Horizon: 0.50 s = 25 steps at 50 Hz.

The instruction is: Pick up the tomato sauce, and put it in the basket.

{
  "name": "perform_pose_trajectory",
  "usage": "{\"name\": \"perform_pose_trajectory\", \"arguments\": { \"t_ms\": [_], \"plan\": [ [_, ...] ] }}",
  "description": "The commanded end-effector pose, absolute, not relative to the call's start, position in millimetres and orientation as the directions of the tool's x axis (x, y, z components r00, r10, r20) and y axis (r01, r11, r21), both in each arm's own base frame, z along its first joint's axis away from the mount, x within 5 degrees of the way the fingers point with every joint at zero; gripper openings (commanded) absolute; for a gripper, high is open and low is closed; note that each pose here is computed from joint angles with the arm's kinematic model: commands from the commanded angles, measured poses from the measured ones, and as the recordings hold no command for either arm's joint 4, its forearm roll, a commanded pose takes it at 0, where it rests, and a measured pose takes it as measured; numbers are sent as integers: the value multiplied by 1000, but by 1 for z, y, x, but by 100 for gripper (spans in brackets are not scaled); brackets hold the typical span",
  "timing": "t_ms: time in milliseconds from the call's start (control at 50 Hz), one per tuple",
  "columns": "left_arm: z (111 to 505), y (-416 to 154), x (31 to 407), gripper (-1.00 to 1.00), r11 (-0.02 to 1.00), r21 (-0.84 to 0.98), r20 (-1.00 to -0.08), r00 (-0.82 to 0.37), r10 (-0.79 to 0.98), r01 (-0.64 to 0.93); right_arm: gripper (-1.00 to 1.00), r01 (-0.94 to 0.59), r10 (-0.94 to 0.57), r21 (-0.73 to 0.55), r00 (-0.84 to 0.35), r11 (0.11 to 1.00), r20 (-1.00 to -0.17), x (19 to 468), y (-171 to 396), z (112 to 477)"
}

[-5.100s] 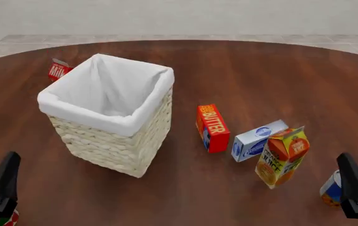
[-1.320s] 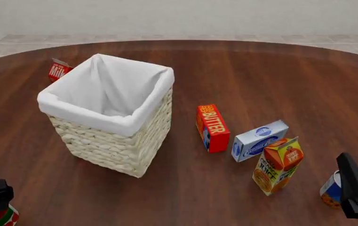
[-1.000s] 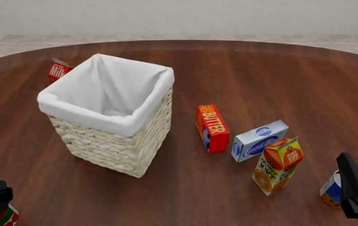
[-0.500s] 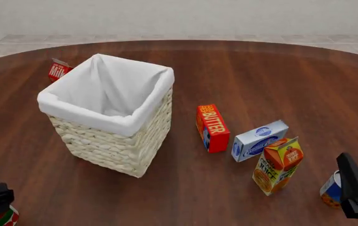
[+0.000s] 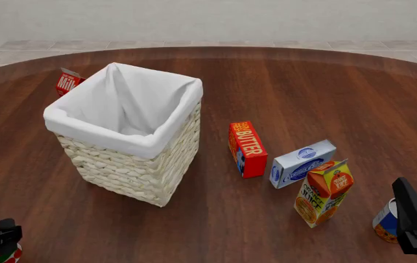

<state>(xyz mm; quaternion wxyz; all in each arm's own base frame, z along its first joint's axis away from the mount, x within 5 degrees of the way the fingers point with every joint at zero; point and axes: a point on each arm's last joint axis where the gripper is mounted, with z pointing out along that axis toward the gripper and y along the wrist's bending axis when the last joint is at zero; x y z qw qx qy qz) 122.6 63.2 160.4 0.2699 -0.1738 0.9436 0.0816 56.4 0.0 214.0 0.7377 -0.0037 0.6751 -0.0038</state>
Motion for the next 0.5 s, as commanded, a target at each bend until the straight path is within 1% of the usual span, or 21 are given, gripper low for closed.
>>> {"name": "perform_pose_trajectory", "arguments": {
  "t_ms": [20,260,280,500],
  "plan": [
    [148,64,125,100,928,58,-520,-805,-286,-368,100,0,-7,-7,88,1000,-996,56,0,214],
    [140,63,125,100,933,58,-502,-818,-281,-356,100,0,-7,-7,88,1000,-996,56,0,214],
    [140,62,125,-100,933,58,-503,-817,-280,-355,100,0,-7,-7,88,1000,-996,56,0,214],
    [145,62,125,-100,935,61,-505,-818,-274,-350,100,0,-6,-6,87,1000,-996,56,0,214]
  ]
}}
